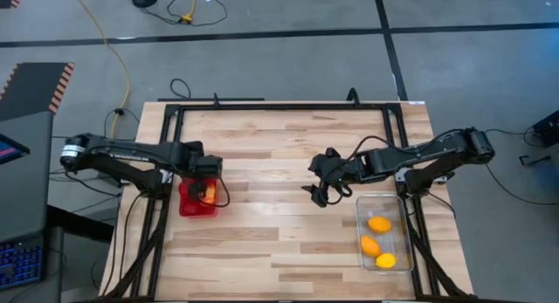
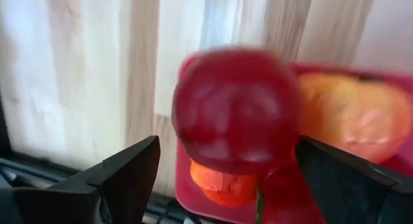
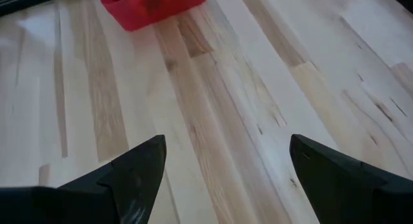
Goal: Sort produce into baskets
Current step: Put the red tomato into the red bin, then return to Home Position
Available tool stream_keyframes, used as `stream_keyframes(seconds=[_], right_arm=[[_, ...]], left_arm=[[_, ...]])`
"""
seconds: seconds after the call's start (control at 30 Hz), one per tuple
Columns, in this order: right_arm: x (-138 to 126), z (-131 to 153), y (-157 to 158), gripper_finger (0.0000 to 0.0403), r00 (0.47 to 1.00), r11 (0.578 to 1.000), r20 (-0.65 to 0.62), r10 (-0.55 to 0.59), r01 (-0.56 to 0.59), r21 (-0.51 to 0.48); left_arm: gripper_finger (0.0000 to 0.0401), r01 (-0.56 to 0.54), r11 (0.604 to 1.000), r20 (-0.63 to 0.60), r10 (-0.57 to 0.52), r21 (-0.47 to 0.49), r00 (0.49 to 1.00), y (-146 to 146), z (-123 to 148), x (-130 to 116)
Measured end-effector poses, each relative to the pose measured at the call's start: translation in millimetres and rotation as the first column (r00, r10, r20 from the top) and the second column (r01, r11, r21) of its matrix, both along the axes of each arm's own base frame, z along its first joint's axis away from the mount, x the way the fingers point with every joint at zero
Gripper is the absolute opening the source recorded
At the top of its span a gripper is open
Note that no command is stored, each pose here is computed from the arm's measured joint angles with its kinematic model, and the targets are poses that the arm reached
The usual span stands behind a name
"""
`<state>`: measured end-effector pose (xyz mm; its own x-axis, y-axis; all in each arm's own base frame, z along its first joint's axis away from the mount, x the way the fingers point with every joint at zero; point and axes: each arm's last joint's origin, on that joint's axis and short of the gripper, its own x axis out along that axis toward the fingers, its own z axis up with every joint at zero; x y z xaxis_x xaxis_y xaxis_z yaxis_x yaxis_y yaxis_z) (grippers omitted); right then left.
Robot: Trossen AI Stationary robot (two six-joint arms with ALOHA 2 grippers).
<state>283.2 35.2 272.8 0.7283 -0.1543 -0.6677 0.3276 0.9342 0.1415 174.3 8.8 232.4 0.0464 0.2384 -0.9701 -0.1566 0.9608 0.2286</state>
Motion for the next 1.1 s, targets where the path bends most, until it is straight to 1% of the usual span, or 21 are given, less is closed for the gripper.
stream_keyframes(seconds=[0.17,0.3,0.4,0.47,0.53,0.6,0.7,0.77,0.9,0.97,1.03,1.1], right_arm=[[0,0,0,0.0354,1.000,1.000,0.003,-0.006,0.006,-0.004],[-6,8,-4,0.0331,1.000,0.999,0.021,-0.006,0.007,-0.036],[-17,21,-6,0.0299,0.999,0.996,0.045,0.027,-0.023,-0.085],[-28,32,-8,0.0275,0.997,0.992,0.074,0.031,-0.022,-0.124],[-41,42,-11,0.0249,0.996,0.987,0.085,0.034,-0.020,-0.157],[-56,48,-13,0.0217,0.997,0.983,0.073,0.028,-0.014,-0.184],[-79,44,-19,0.0160,0.997,0.973,0.071,-0.023,0.039,-0.229],[-94,36,-21,0.0119,0.996,0.971,0.080,-0.034,0.052,-0.234],[-117,15,-24,0.0048,0.989,0.973,0.143,-0.031,0.063,-0.223],[-129,4,-27,0.0023,0.983,0.971,0.183,-0.023,0.065,-0.230],[-139,-6,-30,0.0017,0.970,0.971,0.241,-0.033,0.088,-0.221],[-149,-13,-32,0.0020,0.947,0.972,0.319,-0.045,0.115,-0.203]], left_arm=[[0.0347,-0.002,1.000,0.139,0.001,0.002,0.990,0,31,-2],[0.0347,-0.016,1.000,0.264,0.015,0.002,0.964,0,58,-12],[0.0347,-0.053,0.999,0.381,0.053,-0.011,0.923,0,77,-25],[0.0347,-0.085,0.996,0.472,0.091,-0.034,0.877,0,87,-36],[0.0347,-0.118,0.990,0.577,0.139,-0.073,0.805,-1,94,-47],[0.0347,-0.129,0.985,0.680,0.171,-0.113,0.713,-2,95,-58],[0.0347,-0.088,0.985,0.808,0.171,-0.147,0.564,-4,89,-68],[0.0347,-0.042,0.987,0.858,0.157,-0.157,0.489,-6,82,-73],[0.0347,0.052,0.992,0.929,0.092,-0.118,0.358,-9,60,-73],[0.0347,0.104,0.992,0.961,0.043,-0.074,0.273,-11,49,-69],[0.0347,0.132,0.991,0.982,0.002,-0.028,0.187,-12,36,-65],[0.0347,0.140,0.990,0.993,-0.029,0.013,0.118,-12,25,-62]])
